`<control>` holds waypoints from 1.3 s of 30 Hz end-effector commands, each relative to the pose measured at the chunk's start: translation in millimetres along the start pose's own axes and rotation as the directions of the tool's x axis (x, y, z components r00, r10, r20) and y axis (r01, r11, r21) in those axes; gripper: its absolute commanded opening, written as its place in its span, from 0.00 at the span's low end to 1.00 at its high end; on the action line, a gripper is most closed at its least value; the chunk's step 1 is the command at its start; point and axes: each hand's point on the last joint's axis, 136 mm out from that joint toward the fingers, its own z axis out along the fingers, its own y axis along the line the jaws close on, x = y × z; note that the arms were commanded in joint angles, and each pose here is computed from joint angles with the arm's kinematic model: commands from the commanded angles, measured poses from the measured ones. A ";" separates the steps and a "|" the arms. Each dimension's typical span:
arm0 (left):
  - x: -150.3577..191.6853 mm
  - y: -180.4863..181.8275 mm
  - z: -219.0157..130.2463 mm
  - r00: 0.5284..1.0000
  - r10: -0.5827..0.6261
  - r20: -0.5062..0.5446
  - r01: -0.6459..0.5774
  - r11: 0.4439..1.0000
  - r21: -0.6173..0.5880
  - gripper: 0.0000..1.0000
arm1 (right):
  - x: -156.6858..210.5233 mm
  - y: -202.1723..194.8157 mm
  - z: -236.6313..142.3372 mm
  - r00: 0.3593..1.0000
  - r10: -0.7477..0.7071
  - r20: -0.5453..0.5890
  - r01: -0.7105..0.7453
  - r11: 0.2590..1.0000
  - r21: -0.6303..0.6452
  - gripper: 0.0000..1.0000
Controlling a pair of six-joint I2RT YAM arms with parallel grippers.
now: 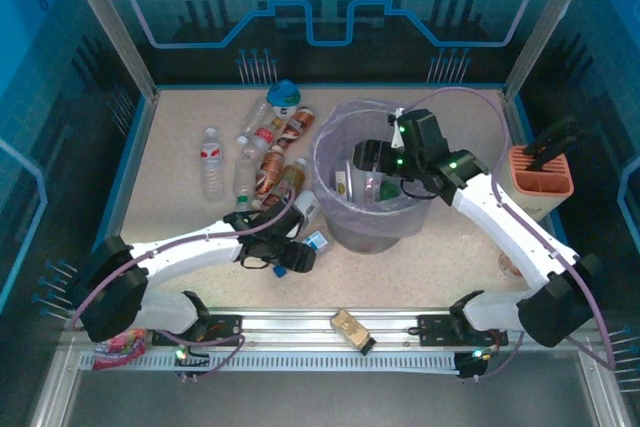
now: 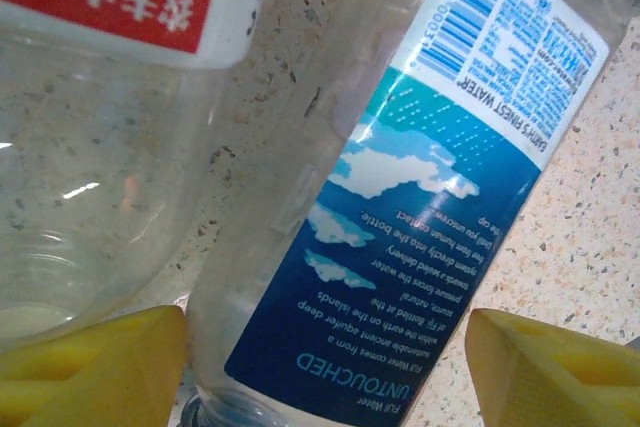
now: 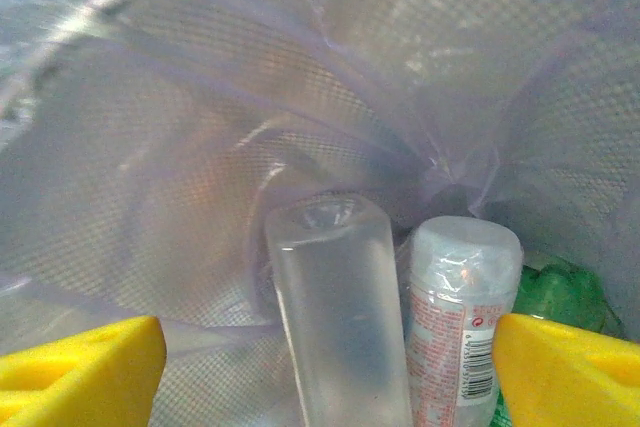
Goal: Put the plastic bottles in the bin
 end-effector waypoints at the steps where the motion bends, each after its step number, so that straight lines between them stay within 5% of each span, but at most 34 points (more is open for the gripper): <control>1: -5.5 -4.3 1.1 0.999 0.034 0.007 -0.034 0.999 -0.005 0.71 | -14.4 11.2 -24.1 0.998 -0.036 0.051 0.037 0.999 -0.019 0.85; 9: -2.5 -3.2 1.8 0.999 0.038 -0.003 -0.038 0.999 -0.013 0.55 | -31.8 12.6 -42.4 0.995 -0.015 0.095 0.021 0.998 -0.062 0.84; 20: -6.7 -6.1 -21.2 0.998 0.048 0.040 -0.048 0.999 -0.007 0.45 | -53.9 14.4 -60.1 0.988 -0.020 0.153 0.038 0.993 -0.110 0.83; 26: -19.2 22.7 -56.0 0.985 -0.029 0.170 0.057 0.986 -0.159 0.38 | -62.6 36.1 -66.2 0.983 -0.044 0.177 0.082 0.974 -0.210 0.83; 32: -39.6 48.0 -106.9 0.900 -0.201 0.386 0.279 0.947 -0.157 0.36 | -68.5 71.8 -73.7 0.978 -0.087 0.190 0.149 0.927 -0.344 0.83; 39: -81.4 53.3 -185.5 0.713 -0.326 0.620 0.383 0.923 0.045 0.36 | -70.7 107.1 -77.0 0.970 -0.134 0.205 0.210 0.887 -0.413 0.84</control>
